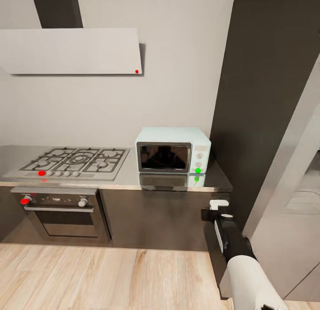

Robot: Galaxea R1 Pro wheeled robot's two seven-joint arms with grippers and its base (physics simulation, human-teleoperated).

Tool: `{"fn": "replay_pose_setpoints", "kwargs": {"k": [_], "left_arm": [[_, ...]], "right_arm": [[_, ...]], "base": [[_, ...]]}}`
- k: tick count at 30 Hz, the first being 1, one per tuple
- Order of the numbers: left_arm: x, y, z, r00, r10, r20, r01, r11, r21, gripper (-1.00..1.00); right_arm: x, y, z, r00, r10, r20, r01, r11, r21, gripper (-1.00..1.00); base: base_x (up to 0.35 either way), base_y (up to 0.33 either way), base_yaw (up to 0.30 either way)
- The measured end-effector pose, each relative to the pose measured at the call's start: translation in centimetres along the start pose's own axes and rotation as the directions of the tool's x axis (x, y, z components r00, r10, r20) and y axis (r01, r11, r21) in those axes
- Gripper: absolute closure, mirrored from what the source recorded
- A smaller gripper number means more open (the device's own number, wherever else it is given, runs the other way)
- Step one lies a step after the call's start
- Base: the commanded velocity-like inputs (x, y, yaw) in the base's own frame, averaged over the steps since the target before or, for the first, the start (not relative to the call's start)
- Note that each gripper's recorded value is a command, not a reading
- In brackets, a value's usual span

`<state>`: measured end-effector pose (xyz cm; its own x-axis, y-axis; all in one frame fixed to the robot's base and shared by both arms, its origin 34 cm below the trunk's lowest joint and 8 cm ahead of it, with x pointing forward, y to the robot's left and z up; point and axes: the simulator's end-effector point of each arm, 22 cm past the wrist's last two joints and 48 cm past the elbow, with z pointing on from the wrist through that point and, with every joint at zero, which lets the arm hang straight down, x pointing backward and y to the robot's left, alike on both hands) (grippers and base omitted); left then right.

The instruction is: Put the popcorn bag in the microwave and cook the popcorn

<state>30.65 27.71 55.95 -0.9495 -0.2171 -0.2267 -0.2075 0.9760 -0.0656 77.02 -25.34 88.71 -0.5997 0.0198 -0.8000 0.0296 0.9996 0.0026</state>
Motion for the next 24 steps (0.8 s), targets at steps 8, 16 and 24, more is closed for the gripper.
{"fn": "replay_pose_setpoints", "kwargs": {"k": [8, 16, 24], "left_arm": [[0.0, 0.0, 0.0, 1.000, 0.000, 0.000, 0.000, 1.000, 0.000, -1.00], [0.0, 0.0, 0.0, 1.000, 0.000, 0.000, 0.000, 1.000, 0.000, -1.00], [0.2, 0.2, 0.0, 1.000, -0.002, -0.003, 0.002, 1.000, -0.004, -1.00]], "right_arm": [[28.4, 6.4, -1.7, 0.888, -0.073, -0.455, -0.027, 0.977, -0.210, 1.00], [45.6, 4.9, -10.9, 0.778, -0.076, -0.624, -0.063, 0.978, -0.198, 1.00], [55.8, 3.5, -19.5, 0.687, -0.071, -0.723, -0.084, 0.981, -0.176, 1.00]], "base": [[-0.001, 0.000, 0.000], [0.000, 0.000, 0.000], [0.000, 0.000, 0.000]]}}
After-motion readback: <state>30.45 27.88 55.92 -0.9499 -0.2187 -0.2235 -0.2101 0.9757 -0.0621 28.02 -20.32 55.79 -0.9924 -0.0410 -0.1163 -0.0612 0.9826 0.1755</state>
